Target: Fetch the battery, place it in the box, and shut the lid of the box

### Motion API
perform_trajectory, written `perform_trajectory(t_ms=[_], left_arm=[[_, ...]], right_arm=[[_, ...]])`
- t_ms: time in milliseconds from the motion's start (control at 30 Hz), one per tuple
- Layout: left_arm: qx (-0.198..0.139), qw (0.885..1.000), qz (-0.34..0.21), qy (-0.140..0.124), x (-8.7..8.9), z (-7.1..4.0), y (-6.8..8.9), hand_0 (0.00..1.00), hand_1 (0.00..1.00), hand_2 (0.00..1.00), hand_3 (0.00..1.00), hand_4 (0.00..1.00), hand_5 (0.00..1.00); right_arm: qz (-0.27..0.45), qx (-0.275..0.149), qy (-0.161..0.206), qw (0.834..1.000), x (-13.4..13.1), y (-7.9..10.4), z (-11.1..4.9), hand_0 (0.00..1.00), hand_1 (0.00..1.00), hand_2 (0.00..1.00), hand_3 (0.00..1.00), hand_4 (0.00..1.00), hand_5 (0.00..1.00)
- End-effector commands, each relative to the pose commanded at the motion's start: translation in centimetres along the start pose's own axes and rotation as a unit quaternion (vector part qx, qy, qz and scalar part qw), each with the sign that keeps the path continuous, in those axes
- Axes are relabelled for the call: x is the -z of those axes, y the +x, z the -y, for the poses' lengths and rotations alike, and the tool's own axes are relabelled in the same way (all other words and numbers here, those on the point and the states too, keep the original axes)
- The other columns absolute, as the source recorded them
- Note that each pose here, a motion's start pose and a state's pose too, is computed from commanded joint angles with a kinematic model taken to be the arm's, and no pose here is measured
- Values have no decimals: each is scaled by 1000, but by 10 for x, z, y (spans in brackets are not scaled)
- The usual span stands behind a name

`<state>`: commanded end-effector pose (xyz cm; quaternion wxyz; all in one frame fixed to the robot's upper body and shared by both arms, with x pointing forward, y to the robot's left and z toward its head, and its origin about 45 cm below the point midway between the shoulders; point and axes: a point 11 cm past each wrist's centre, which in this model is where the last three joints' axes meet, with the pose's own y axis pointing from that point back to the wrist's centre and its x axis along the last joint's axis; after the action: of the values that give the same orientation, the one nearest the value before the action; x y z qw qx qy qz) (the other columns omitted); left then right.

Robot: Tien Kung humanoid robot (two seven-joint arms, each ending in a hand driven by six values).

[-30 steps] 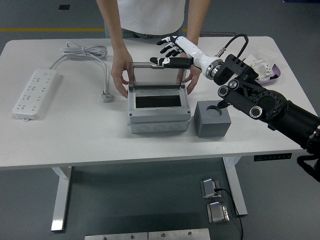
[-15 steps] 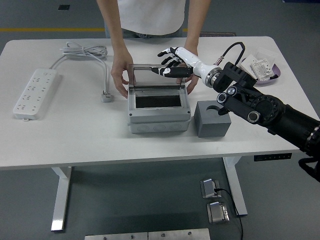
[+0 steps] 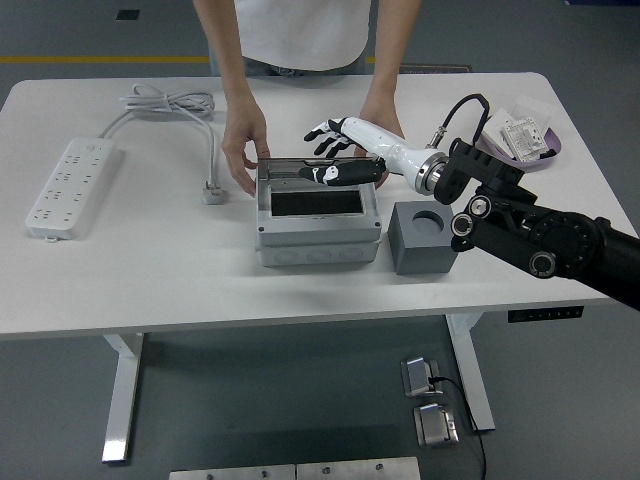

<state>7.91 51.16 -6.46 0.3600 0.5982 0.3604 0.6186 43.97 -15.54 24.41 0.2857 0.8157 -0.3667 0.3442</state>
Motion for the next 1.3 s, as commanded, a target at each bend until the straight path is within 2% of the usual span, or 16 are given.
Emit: perform_trajectory(t_ms=[233, 433, 767, 1000, 1167, 1300], left_arm=[[1, 1000, -3, -1, 0, 0, -1, 625, 692, 624, 623, 662, 52], [2, 1000, -4, 0, 2, 0, -3, 625, 691, 624, 623, 662, 52], [4, 1000, -5, 2, 4, 1, -5, 625, 691, 624, 624, 663, 52], [7, 1000, -8, 5, 7, 1, -8, 625, 691, 624, 624, 662, 53], [8, 1000, -5, 11, 10, 1, -10, 625, 691, 624, 624, 662, 53], [9, 1000, -8, 12, 13, 2, -11, 626, 691, 624, 624, 662, 53]], right_arm=[[0, 28, 8, 1000, 3, -22, -11, 792, 690, 704, 806, 783, 612], [-3, 34, 7, 999, 4, -25, -16, 791, 690, 710, 814, 783, 613], [-17, 2, -11, 1000, -6, 2, -26, 786, 691, 712, 818, 781, 612], [-31, -20, -26, 999, -15, 12, -43, 787, 692, 710, 821, 781, 613], [-32, -72, -29, 996, -22, 27, -53, 787, 692, 710, 821, 781, 613], [20, -142, -22, 989, -36, 44, -65, 779, 690, 707, 814, 783, 610]])
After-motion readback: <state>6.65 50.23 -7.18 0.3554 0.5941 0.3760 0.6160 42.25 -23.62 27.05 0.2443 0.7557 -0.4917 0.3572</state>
